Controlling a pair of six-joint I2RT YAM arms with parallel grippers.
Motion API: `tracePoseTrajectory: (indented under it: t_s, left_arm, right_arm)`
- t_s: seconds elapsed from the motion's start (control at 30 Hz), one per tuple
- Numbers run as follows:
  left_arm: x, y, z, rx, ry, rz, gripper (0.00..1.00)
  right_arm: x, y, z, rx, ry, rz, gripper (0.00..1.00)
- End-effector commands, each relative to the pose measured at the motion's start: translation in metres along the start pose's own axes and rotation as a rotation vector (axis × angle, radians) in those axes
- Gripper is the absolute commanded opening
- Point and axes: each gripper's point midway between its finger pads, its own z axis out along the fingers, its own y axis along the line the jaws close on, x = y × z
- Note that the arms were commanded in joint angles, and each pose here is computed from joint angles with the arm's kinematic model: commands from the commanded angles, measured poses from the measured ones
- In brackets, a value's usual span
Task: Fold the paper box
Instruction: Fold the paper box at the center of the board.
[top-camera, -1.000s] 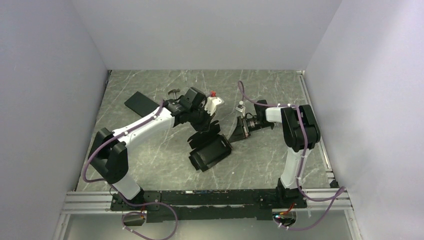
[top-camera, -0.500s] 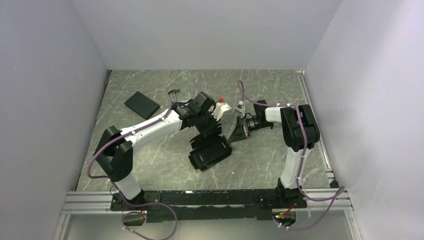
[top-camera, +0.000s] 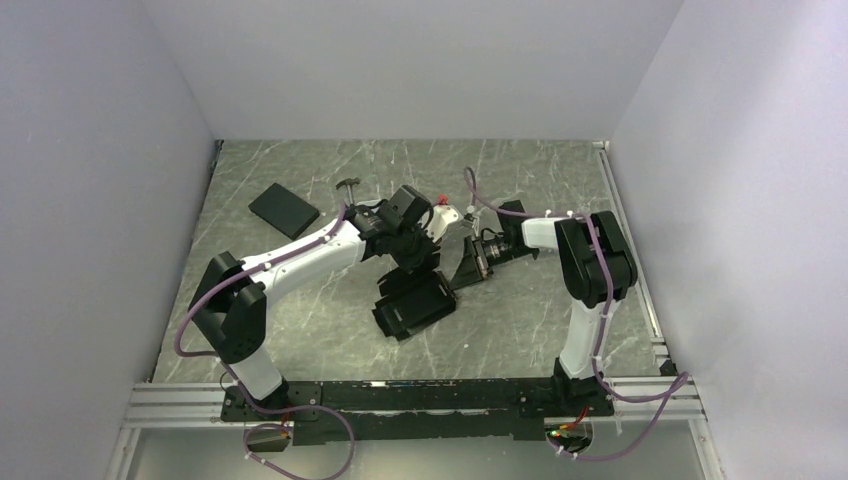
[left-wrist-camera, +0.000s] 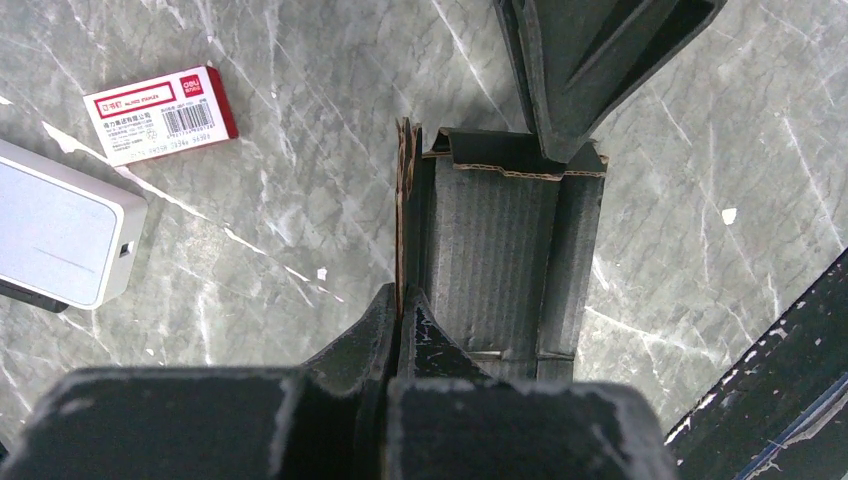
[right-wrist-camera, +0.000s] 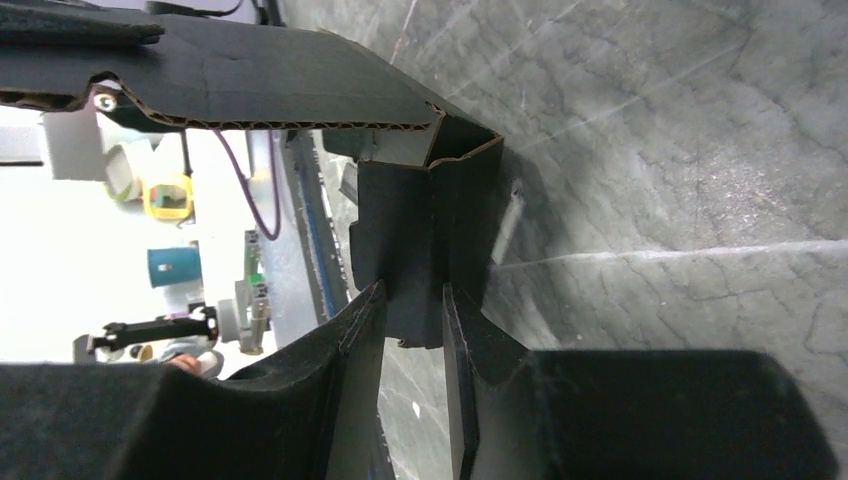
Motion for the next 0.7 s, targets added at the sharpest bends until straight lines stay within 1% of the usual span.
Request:
tracePoseTrajectory:
  t_s: [0.0,0.2,0.47,0.67]
  left_arm:
    - [-0.021,0.002,-0.009,-0.024,-0.086,-0.009,0.00]
    - [-0.019,0.001,-0.009,-0.025,-0.082,-0.025,0.00]
    - [-0.017,0.000,-0.010,-0.027,-0.086,-0.044,0.00]
    - [-0.019,-0.002,-0.016,-0.020,-0.104,-0.059,0.00]
  right_arm:
    - [-0.012,0.007,0.002,0.068,-0.022,-0.072,0.30]
    - [-0.015,0.011,0.003,0.076,-0.037,-0.075,0.32]
    - [-0.008,0.015,0.017,0.075,0.008,-0.098,0.33]
    - [-0.009,0.014,0.019,0.112,0.011,-0.120,0.35]
